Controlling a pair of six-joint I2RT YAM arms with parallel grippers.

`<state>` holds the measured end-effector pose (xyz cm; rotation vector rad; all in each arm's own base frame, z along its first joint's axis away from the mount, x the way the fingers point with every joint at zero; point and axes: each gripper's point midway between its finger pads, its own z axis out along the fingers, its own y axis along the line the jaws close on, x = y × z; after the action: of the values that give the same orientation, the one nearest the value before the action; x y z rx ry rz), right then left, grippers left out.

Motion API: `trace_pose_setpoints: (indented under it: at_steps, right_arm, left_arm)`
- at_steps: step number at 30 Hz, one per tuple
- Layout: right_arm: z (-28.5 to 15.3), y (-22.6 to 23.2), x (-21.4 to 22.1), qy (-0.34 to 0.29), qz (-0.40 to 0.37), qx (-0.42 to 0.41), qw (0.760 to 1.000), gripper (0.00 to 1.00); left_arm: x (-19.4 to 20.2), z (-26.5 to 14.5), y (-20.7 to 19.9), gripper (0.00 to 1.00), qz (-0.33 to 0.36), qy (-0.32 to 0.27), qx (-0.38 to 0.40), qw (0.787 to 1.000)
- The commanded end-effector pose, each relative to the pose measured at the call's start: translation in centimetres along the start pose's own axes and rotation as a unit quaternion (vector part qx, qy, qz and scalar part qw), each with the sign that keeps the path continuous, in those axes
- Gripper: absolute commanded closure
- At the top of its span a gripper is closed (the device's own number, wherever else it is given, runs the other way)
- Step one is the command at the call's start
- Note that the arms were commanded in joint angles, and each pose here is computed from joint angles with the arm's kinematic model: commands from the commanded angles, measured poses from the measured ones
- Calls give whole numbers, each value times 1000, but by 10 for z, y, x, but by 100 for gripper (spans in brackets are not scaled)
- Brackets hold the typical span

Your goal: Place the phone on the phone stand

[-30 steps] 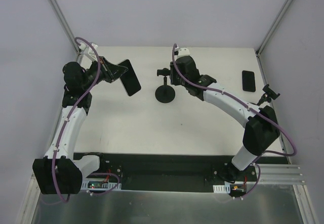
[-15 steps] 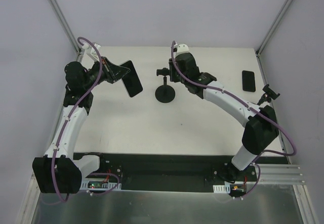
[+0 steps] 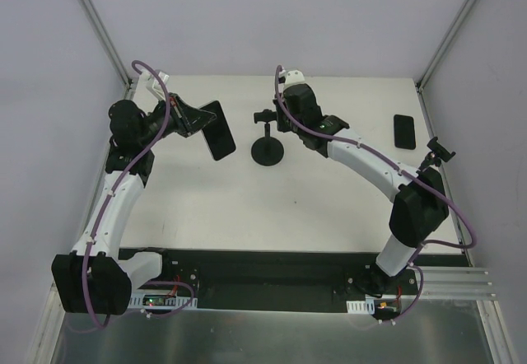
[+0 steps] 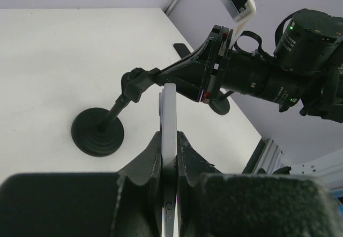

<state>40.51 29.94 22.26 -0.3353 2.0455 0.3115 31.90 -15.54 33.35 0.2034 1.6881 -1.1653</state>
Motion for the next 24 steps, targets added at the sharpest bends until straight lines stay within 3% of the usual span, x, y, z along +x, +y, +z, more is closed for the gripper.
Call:
trace_pose_setpoints:
  at_steps: [1, 3, 9, 14, 20, 24]
  right_arm:
    - [-1, 7, -21, -22, -1, -12, 1000, 93]
    - [-1, 8, -21, -22, -2, -14, 1000, 99]
    - [-15, 36, -21, -28, -27, -98, 994, 99]
    - [-33, 74, -23, -37, -40, -196, 979, 99]
    - [-45, 106, -16, -33, -72, -278, 957, 99]
    - [-51, 116, -10, -28, -90, -314, 945, 99]
  left_arm:
    - [-13, 1, -23, 100, 43, -17, 38, 998]
    - [-11, 1, -27, 100, 45, -10, 49, 998]
    - [1, 3, -51, 100, 76, 15, 106, 991]
    - [28, 5, -80, 100, 141, 41, 176, 973]
    - [50, 18, -103, 100, 241, 16, 200, 950]
    - [52, 31, -110, 100, 265, 19, 222, 938]
